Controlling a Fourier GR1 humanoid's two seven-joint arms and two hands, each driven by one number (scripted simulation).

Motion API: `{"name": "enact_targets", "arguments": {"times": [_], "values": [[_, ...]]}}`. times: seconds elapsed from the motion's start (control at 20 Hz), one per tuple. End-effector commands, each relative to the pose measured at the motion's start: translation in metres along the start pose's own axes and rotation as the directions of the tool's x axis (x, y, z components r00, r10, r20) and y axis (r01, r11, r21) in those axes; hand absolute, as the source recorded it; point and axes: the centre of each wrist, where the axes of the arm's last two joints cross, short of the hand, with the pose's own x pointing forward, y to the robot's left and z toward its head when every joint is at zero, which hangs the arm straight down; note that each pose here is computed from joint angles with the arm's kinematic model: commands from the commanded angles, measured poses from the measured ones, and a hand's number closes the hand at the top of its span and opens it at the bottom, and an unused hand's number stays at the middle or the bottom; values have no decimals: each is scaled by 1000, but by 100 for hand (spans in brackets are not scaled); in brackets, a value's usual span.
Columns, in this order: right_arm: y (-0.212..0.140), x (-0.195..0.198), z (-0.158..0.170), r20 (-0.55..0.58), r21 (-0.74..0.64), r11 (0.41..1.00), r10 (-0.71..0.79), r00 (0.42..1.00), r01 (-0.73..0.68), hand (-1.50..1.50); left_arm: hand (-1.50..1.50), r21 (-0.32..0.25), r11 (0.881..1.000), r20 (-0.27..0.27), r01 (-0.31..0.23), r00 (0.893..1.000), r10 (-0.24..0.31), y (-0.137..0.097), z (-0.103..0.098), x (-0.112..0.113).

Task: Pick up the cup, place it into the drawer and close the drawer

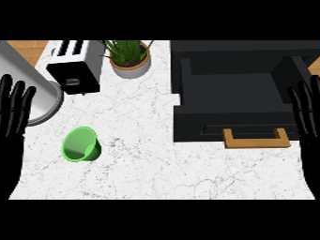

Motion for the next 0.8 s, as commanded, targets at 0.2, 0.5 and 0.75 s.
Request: {"name": "enact_targets", "arguments": {"times": [0.2, 0.5, 0.75], "values": [[-16, -5, -9, 37, -6, 1000, 12, 999, -12, -150, -150, -43, 999, 35, -21, 999, 23, 24, 0, 0], [9, -18, -15, -125, 139, 990, 14, 992, 3, -150, -150, 144, 966, -197, -214, 951, 240, 35, 20, -32], [-3, -29, -32, -124, 148, 988, -13, 992, 31, -150, -150, 146, 971, -240, -188, 946, 219, 31, 46, -66]]}}
